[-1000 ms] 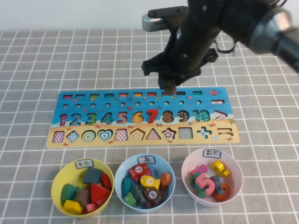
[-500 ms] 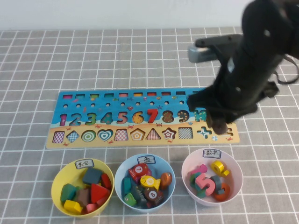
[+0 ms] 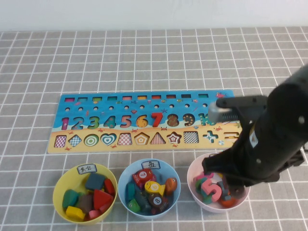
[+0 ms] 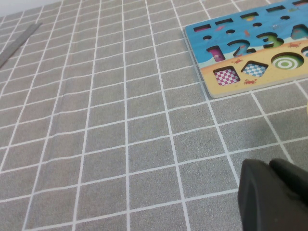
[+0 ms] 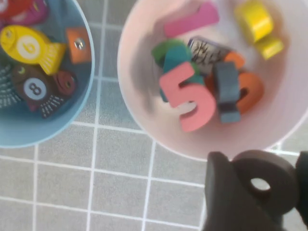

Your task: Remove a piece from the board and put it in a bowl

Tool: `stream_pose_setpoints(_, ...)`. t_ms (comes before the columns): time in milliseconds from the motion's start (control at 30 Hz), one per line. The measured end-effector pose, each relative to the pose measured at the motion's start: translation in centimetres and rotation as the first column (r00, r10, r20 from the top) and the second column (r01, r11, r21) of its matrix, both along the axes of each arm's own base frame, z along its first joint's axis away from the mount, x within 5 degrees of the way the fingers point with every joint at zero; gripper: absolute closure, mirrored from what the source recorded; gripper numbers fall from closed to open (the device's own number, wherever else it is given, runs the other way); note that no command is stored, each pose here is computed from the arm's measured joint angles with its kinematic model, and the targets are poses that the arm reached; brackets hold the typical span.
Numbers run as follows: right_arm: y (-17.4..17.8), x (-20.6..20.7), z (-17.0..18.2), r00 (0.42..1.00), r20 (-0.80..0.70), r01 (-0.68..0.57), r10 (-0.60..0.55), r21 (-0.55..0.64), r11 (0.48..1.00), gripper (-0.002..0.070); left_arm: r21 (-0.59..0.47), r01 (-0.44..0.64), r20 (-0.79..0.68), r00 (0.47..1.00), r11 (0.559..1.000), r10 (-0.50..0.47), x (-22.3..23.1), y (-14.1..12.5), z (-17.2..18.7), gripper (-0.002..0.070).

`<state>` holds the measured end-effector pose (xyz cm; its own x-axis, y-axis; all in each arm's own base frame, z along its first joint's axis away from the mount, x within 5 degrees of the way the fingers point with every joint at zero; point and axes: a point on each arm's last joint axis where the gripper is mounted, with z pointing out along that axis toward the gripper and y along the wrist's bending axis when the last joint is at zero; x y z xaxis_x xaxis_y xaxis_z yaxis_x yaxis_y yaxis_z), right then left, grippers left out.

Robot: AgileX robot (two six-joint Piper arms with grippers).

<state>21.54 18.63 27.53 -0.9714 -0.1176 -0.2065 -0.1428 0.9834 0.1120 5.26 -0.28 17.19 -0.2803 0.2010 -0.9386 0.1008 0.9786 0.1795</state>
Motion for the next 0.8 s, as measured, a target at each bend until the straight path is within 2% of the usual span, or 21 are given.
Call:
stream_pose_setpoints(200, 0.4, -0.4, -2.2, 0.999, 0.028, 0.018, -0.019, 0.035, 0.999, 0.0428, 0.0, 0.0, 0.0, 1.0, 1.0, 0.0, 0.0, 0.0, 0.0, 0.0676)
stream_pose_setpoints(400, 0.7, 0.0, -2.4, 0.997, 0.08, 0.018, -0.024, 0.066, 0.998, 0.0428, 0.0, 0.0, 0.0, 1.0, 1.0, 0.0, 0.0, 0.0, 0.0, 0.0676)
stream_pose_setpoints(800, 1.4, 0.9, -4.8, 0.999, 0.041, 0.016, -0.017, 0.02, 1.0, 0.0428, 0.0, 0.0, 0.0, 1.0, 1.0, 0.0, 0.0, 0.0, 0.0, 0.0676)
